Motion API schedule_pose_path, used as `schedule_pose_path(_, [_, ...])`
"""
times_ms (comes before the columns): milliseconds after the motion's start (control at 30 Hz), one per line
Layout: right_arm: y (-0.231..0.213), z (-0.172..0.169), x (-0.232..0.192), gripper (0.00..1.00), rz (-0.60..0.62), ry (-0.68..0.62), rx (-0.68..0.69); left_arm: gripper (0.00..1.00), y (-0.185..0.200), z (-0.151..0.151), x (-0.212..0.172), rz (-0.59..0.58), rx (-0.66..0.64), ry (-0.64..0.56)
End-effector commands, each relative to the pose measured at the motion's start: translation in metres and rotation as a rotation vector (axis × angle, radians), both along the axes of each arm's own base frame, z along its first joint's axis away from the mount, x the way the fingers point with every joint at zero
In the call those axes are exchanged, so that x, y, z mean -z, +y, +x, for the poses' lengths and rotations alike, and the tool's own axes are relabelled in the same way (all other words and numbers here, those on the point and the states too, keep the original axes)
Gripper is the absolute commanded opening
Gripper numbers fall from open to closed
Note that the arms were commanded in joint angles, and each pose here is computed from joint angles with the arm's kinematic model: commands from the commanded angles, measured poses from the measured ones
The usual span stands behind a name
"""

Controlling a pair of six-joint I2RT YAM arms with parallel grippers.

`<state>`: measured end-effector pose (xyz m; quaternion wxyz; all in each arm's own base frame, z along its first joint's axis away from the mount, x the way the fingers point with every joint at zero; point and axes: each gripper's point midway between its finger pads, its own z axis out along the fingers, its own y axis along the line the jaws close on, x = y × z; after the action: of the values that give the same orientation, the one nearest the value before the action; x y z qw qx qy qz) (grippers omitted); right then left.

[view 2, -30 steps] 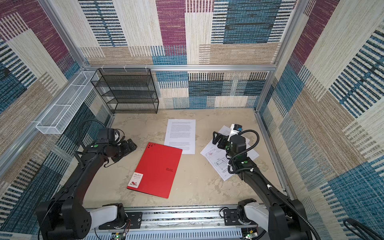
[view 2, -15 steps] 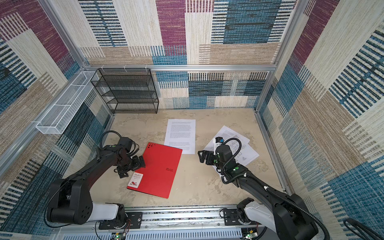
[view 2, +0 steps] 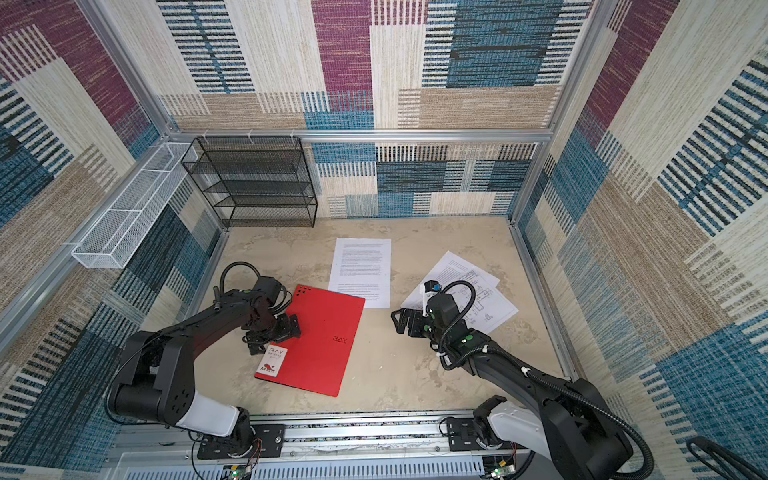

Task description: Put the files into the folder

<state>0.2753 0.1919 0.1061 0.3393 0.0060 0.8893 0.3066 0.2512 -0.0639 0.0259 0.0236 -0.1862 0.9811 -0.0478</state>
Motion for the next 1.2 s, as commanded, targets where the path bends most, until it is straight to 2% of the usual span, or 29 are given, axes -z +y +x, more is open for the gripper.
schedule_pose_path(0, [0.005, 0.001, -0.001, 1.0, 0.017, 0.016, -0.013, 0.99, -0.029, 0.001, 0.005, -0.09, 0.02, 0.0])
schedule_pose_path(167, [0.014, 0.005, 0.004, 1.0, 0.011, 0.064, -0.04, 1.0, -0.072, 0.004, 0.001, -0.135, 0.075, -0.012])
schedule_pose_path(300, [0.039, 0.003, 0.012, 1.0, 0.062, 0.136, -0.151, 0.97, -0.099, 0.007, -0.006, -0.191, 0.094, -0.041])
schedule_pose_path(433, [0.051, 0.007, 0.023, 1.0, 0.087, 0.179, -0.183, 0.94, -0.139, 0.008, -0.02, -0.313, 0.183, -0.08])
schedule_pose_path(500, [0.055, 0.01, 0.027, 1.0, 0.089, 0.19, -0.189, 0.92, -0.161, 0.009, -0.028, -0.409, 0.227, -0.109])
schedule_pose_path(567, [0.056, 0.014, 0.033, 1.0, 0.078, 0.212, -0.178, 0.91, -0.163, 0.011, -0.028, -0.413, 0.22, -0.12])
schedule_pose_path(733, [0.037, 0.029, 0.043, 1.0, -0.031, 0.215, -0.058, 0.86, -0.146, 0.01, -0.015, -0.309, 0.185, -0.089])
schedule_pose_path(900, [0.023, 0.039, 0.045, 1.0, -0.137, 0.193, -0.013, 0.82, -0.149, 0.01, -0.013, -0.331, 0.189, -0.093])
schedule_pose_path(1033, [0.032, 0.034, 0.059, 1.0, -0.109, 0.231, -0.063, 0.82, -0.155, 0.012, -0.015, -0.366, 0.195, -0.109])
schedule_pose_path(1167, [0.037, 0.031, 0.066, 1.0, -0.083, 0.257, -0.073, 0.77, -0.158, 0.012, -0.015, -0.384, 0.193, -0.112])
